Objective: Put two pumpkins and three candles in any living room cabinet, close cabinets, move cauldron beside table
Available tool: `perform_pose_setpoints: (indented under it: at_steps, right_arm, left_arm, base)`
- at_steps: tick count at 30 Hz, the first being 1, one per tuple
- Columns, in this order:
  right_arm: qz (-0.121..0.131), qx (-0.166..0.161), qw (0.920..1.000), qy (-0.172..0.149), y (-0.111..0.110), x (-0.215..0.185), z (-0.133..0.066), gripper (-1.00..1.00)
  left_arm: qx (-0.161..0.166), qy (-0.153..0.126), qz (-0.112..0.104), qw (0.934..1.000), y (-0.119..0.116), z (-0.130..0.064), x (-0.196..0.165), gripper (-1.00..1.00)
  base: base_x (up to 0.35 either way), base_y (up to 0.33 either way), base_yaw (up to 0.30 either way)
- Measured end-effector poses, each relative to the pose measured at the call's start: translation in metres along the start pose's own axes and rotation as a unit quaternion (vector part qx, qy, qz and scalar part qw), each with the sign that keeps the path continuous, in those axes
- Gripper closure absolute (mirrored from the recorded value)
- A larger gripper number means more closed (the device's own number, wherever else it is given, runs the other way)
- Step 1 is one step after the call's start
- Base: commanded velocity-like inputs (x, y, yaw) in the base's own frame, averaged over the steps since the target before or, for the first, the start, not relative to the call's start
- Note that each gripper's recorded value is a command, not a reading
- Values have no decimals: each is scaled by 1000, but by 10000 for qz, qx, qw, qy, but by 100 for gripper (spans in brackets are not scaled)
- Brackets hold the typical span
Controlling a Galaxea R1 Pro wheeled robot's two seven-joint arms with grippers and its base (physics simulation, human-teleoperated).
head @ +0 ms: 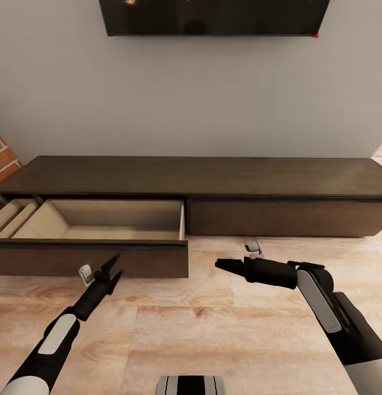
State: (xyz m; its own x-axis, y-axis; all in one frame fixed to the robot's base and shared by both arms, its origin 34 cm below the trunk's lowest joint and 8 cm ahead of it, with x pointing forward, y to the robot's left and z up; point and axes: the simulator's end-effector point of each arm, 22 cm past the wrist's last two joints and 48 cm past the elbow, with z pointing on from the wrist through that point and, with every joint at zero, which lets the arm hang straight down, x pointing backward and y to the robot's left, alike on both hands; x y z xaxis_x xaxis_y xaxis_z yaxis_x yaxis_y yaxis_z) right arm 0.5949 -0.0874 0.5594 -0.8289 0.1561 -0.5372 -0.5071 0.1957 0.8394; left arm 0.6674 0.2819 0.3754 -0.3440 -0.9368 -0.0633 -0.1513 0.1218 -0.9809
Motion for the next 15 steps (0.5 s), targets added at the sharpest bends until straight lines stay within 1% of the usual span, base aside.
perform_pose_setpoints:
  at_steps: [5, 15]
  right_arm:
    - [-3, -1, 10000, -2, 0, 0, 0, -100]
    - [-1, 0, 10000, -3, 0, 0, 0, -100]
  left_arm:
    - [7, -1, 3, 10000, -1, 0, 0, -100]
    - [33, 0, -2, 10000, -2, 0, 0, -100]
  base:
    - [-75, 0, 0]
    - [-6, 0, 0]
